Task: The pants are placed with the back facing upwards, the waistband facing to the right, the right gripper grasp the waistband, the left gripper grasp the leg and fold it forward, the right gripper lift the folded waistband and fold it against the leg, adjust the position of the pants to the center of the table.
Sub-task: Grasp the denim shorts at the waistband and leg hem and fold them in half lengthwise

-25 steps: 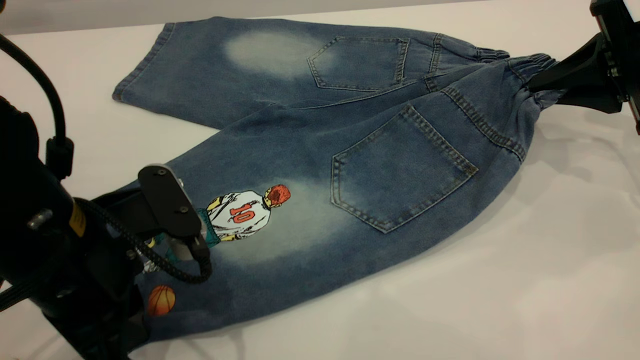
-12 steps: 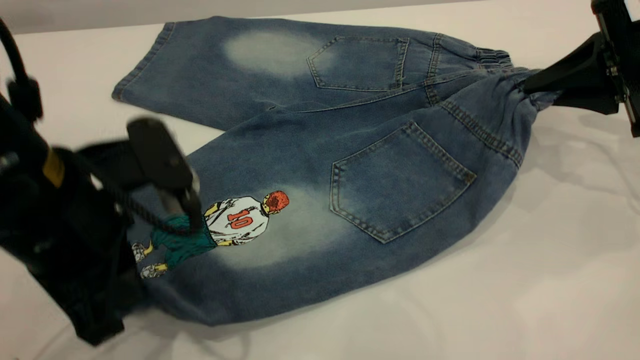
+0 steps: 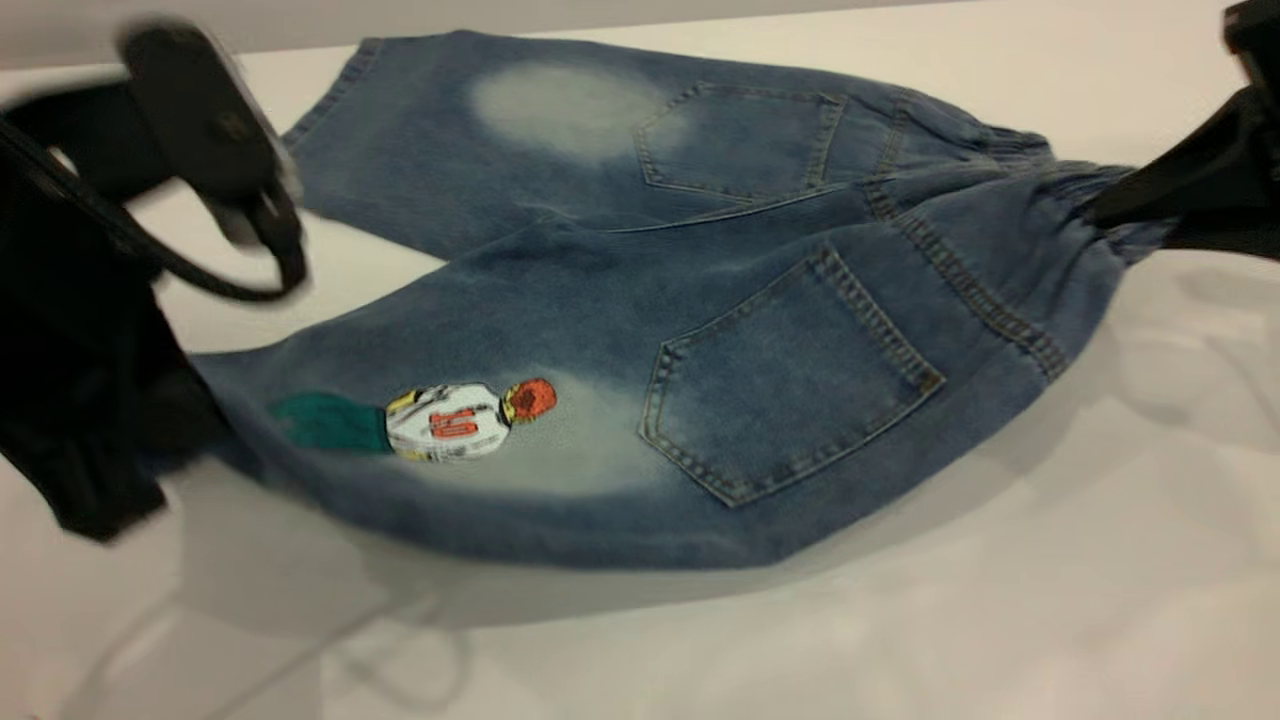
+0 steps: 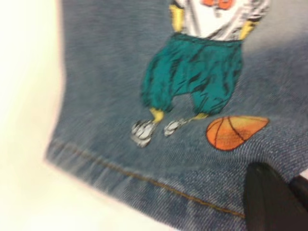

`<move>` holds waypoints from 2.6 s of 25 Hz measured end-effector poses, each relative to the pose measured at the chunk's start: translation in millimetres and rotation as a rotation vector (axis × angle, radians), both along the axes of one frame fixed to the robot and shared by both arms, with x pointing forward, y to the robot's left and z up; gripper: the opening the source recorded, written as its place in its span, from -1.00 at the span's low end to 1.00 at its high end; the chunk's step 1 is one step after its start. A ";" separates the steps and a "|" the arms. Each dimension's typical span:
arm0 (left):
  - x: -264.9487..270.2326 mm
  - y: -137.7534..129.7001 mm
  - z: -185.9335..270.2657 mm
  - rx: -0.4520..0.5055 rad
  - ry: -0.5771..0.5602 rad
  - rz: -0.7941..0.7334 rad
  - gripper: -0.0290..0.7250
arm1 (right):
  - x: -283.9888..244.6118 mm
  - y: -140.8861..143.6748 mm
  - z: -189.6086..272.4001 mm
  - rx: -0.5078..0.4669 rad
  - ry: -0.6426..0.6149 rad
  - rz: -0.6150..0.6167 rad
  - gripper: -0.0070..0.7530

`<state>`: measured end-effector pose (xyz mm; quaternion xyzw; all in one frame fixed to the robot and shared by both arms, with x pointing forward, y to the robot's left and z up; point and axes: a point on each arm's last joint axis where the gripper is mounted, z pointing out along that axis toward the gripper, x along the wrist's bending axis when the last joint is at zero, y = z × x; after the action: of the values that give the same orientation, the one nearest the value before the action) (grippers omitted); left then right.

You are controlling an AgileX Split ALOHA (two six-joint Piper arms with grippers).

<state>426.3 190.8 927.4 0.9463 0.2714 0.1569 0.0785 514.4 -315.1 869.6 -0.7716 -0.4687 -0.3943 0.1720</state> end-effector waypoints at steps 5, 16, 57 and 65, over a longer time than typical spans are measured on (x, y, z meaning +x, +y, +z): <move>1.5 8.6 27.5 0.001 -0.153 0.029 -0.87 | -18.8 5.0 22.3 -0.036 -0.024 0.034 -0.88; 41.6 3.9 85.3 0.052 -0.501 0.065 -0.87 | -17.8 3.9 29.3 -0.045 -0.035 0.011 -0.88; 204.7 -3.1 42.1 0.055 -0.551 0.115 -0.87 | 30.5 -11.4 10.0 0.327 0.259 -0.500 -0.88; 225.9 -10.8 24.0 0.061 -0.537 0.113 -0.87 | 46.2 -17.6 5.9 0.329 0.265 -0.534 -0.88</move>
<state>652.2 180.0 951.4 0.8561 0.2884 0.4144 0.1103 560.7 -332.8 875.5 -0.8734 -0.1538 -0.3921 0.2445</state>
